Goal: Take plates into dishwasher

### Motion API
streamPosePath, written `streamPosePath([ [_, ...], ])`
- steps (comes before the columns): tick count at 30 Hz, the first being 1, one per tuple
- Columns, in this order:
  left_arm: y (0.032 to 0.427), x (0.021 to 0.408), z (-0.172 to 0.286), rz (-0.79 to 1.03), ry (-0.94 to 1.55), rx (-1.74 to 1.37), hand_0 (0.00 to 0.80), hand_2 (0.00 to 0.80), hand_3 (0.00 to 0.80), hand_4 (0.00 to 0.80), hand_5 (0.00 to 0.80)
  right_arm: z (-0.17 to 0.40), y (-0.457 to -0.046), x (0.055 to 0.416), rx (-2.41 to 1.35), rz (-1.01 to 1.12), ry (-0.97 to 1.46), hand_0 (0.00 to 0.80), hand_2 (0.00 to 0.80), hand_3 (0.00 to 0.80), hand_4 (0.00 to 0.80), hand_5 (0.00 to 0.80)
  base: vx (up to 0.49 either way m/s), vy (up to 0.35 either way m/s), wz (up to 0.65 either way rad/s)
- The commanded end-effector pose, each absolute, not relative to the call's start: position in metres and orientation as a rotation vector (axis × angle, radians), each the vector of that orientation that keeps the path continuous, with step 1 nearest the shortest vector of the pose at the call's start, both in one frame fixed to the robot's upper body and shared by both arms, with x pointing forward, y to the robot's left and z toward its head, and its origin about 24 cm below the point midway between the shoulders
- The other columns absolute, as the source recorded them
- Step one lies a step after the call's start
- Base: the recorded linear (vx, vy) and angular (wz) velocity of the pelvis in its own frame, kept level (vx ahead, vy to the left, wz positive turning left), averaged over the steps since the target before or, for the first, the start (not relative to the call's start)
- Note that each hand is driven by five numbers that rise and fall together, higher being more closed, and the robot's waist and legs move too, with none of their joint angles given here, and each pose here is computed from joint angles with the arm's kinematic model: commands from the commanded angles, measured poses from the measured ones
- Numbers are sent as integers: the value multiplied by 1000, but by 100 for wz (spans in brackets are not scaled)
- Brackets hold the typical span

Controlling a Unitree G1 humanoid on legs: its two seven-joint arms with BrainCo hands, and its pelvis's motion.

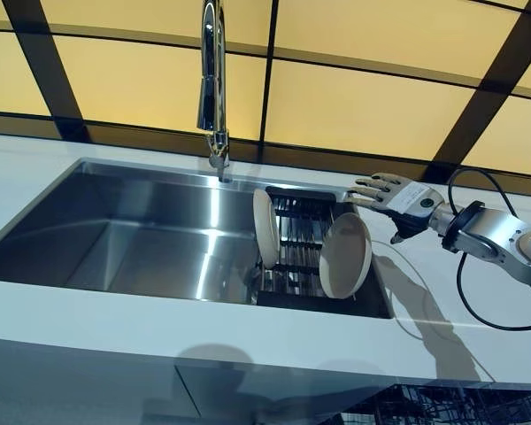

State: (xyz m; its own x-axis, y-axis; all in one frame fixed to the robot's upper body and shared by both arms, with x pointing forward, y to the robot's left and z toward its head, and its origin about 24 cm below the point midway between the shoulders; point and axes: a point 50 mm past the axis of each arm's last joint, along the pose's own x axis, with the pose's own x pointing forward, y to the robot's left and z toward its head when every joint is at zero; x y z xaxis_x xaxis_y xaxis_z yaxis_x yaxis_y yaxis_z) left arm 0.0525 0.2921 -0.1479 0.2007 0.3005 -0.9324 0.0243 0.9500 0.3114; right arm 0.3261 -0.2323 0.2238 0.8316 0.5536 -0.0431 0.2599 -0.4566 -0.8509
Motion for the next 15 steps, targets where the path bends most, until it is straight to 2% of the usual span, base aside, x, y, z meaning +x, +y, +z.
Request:
streamPosePath([
  [1, 309, 54, -141, 232, 1346, 328, 0, 0, 0, 0, 0, 225, -218, 325, -2102, 434, -678, 0, 0, 0, 0, 0, 1, -6, 12],
  [15, 313, 58, -138, 264, 1316, 311, 0, 0, 0, 0, 0, 209, -212, 323, -2190, 538, -681, 0, 0, 0, 0, 0, -19, -11, 3],
])
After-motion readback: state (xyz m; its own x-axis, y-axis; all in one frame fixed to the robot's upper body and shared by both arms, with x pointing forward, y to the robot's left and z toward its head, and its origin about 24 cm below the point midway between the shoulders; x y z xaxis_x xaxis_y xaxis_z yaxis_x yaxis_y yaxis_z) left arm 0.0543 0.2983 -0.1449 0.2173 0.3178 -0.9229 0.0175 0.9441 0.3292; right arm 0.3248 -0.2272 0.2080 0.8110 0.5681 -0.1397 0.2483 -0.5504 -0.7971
